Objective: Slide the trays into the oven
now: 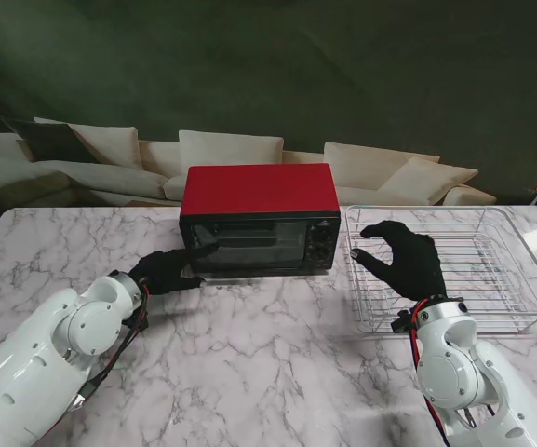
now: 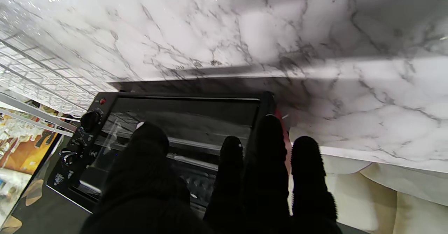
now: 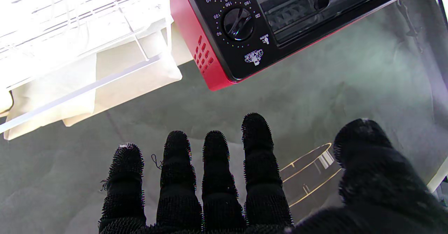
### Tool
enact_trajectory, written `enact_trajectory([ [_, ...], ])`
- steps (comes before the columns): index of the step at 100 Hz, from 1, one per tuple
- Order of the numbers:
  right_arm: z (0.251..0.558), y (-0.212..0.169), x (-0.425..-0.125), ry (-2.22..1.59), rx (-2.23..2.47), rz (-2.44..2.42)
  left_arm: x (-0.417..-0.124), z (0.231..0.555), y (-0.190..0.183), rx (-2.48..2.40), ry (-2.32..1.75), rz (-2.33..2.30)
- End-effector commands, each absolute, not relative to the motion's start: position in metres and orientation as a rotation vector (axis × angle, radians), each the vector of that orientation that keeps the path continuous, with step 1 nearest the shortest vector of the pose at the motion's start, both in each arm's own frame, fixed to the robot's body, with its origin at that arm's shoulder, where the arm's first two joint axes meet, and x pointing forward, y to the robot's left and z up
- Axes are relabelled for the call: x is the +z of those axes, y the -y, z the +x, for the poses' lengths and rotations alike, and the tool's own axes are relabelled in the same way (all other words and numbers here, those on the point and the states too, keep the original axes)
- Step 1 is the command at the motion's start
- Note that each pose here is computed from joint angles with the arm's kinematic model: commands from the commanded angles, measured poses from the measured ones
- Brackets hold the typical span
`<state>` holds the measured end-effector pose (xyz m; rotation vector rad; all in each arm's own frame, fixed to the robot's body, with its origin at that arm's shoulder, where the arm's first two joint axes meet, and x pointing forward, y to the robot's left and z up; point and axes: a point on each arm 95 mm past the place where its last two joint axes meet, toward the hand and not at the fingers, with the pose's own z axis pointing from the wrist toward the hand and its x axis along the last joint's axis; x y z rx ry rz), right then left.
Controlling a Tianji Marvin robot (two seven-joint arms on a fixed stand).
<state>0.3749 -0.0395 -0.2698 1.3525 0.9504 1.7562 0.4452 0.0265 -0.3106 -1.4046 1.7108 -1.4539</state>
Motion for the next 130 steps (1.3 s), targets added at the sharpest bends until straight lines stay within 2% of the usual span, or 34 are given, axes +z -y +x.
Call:
enact_trajectory([
  [1,0.374,0.039,-0.271,-0.954,1.753,1.359,-0.309,0.449,-0.029,-1.449,-1.691,-1.436],
  [21,0.373,0.039,-0.27,-0.954,1.763,1.355,-0.298,0.435,-0.028,-1.469,-1.741,-1.377],
  [46,0.368,0.041,-0.263,-0.95,1.807,1.321,-0.26,0.395,-0.028,-1.539,-1.766,-1.156],
  [63,0.366,0.035,-0.249,-0.974,1.857,1.272,-0.232,0.374,-0.016,-1.668,-1.67,-1.004],
  [80,0.364,0.018,-0.236,-1.062,1.972,1.188,-0.216,0.368,0.003,-1.879,-1.498,-0.918],
  [102,0.361,-0.013,-0.236,-1.162,2.065,1.18,-0.228,0.382,0.024,-2.107,-1.316,-0.971],
  [130,0.372,-0.027,-0.279,-1.176,2.052,1.356,-0.274,0.399,0.02,-2.025,-1.26,-1.252],
])
